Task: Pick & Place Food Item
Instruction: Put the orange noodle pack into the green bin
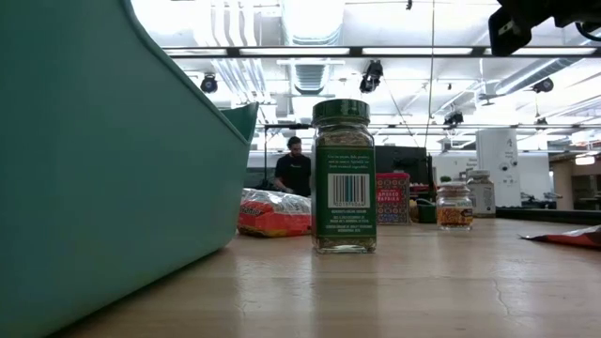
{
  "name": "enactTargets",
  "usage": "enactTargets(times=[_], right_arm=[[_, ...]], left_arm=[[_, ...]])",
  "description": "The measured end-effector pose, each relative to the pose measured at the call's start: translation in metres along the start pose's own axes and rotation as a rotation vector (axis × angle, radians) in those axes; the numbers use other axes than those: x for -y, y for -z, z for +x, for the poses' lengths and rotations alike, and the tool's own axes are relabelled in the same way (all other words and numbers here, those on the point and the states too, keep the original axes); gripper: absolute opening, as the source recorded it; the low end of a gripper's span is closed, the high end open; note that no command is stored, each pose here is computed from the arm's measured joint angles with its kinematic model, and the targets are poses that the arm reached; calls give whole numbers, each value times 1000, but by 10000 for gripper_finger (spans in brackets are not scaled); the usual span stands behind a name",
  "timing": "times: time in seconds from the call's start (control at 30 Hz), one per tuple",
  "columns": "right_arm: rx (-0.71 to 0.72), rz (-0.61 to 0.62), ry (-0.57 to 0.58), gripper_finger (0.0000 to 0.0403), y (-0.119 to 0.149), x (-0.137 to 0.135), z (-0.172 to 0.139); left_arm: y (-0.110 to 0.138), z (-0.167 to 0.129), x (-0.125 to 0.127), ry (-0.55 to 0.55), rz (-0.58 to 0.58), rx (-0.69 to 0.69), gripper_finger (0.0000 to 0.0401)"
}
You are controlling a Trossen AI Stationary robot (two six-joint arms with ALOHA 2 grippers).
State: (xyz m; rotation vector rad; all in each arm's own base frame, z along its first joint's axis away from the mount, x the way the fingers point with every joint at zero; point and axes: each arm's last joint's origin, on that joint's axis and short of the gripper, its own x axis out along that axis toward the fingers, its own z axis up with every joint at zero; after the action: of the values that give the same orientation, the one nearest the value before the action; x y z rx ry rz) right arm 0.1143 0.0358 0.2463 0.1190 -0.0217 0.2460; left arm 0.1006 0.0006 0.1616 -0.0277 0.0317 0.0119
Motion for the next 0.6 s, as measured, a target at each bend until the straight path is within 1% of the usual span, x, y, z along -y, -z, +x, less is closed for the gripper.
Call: enactTargets(times=[0.07, 0.1, 0.13, 0.23, 0.3, 0.37, 0.47, 0.53, 0.6], right_arm=[[0, 0, 0, 142, 0, 0, 0], [0, 0, 0, 142, 0, 0, 0], [0, 0, 0, 142, 0, 0, 0], [0, 0, 0, 142, 0, 0, 0], [1, 0, 0, 142, 0, 0, 0], [1, 0, 0, 142, 0, 0, 0], [1, 0, 0, 142, 0, 0, 0], [1, 0, 0, 142, 0, 0, 0], [1, 0, 0, 142, 0, 0, 0]], left_arm=[[0, 0, 0, 2, -136, 0, 0], [-1, 0, 0, -2, -165, 5, 0], [-2, 0, -1, -16, -163, 9, 0], [-10, -4, -1, -39, -141, -89, 0], [-18, -5, -2, -81, -162, -136, 0], [-31, -5, -3, -140, -169, -165, 0], [-56, 0, -4, -206, -133, -229, 0], [-72, 8, -4, -239, -109, -287, 5], [-82, 20, -5, -272, -93, -367, 19]])
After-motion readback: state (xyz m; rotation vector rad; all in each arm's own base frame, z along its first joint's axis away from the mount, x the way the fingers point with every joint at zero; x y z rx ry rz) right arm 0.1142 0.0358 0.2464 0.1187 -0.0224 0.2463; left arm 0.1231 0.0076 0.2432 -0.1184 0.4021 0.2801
